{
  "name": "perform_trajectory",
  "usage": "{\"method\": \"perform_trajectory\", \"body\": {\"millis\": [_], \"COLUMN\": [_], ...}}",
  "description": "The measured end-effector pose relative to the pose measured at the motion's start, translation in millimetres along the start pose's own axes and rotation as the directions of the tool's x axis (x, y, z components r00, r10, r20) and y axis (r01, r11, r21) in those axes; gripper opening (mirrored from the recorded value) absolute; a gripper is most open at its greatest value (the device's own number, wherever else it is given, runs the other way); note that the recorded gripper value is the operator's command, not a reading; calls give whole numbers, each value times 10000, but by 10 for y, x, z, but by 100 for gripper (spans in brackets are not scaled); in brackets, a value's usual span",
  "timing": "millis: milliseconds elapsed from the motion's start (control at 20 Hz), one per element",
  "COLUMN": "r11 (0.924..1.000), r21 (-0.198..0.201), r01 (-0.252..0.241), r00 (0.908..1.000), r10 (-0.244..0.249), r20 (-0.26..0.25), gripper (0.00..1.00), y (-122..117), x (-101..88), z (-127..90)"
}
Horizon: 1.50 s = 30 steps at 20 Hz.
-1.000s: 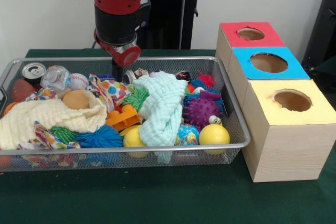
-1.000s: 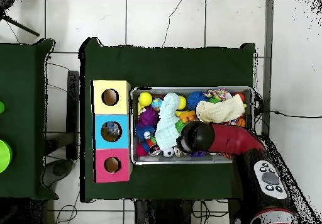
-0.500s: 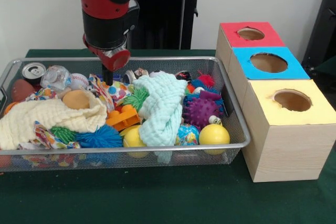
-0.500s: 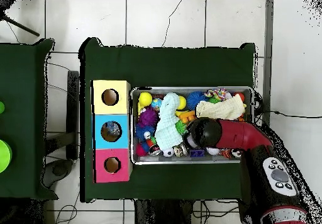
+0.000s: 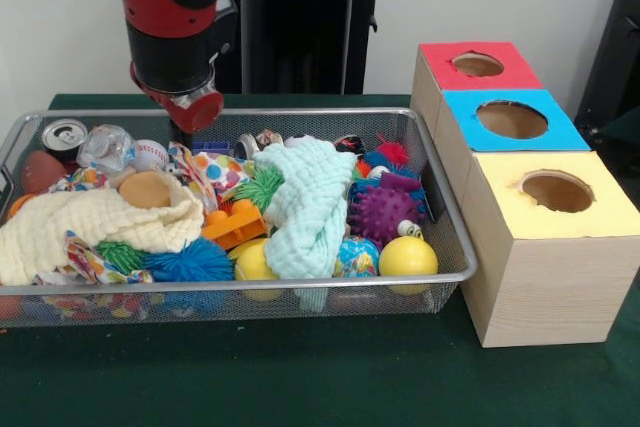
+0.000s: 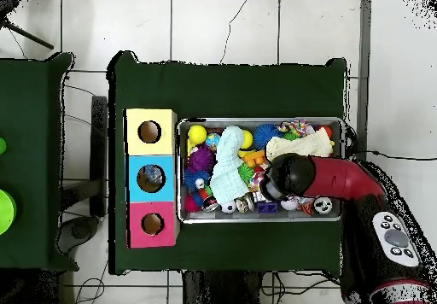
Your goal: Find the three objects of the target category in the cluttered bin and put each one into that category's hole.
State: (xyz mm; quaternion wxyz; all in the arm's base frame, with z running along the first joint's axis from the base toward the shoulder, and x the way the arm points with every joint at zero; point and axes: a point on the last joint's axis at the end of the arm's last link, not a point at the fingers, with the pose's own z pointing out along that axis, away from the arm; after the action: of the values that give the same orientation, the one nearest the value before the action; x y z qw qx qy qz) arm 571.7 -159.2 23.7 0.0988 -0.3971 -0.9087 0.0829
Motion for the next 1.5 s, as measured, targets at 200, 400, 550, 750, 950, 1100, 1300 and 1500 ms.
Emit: {"method": "perform_trajectory", "body": {"millis": [200, 400, 550, 750, 950, 1100, 1300, 1500], "r11": [10000, 10000, 9999, 9998, 9998, 9997, 9996, 9989], "r21": [12, 70, 115, 190, 216, 204, 211, 305], "r01": [58, 44, 4, -20, 56, 105, 179, 344], "r00": [10000, 10000, 10000, 10000, 10000, 9999, 9998, 9994], "r10": [-58, -44, -3, 21, -56, -104, -178, -341], "r20": [-23, -35, -37, -19, -20, -42, -67, -86], "gripper": [0, 0, 0, 0, 0, 0, 0, 0], "y": [-85, -184, -234, -255, -271, -285, -300, -324], "x": [-46, -94, -153, -243, -306, -332, -362, -378], "z": [25, 74, 134, 196, 251, 286, 304, 281]}}
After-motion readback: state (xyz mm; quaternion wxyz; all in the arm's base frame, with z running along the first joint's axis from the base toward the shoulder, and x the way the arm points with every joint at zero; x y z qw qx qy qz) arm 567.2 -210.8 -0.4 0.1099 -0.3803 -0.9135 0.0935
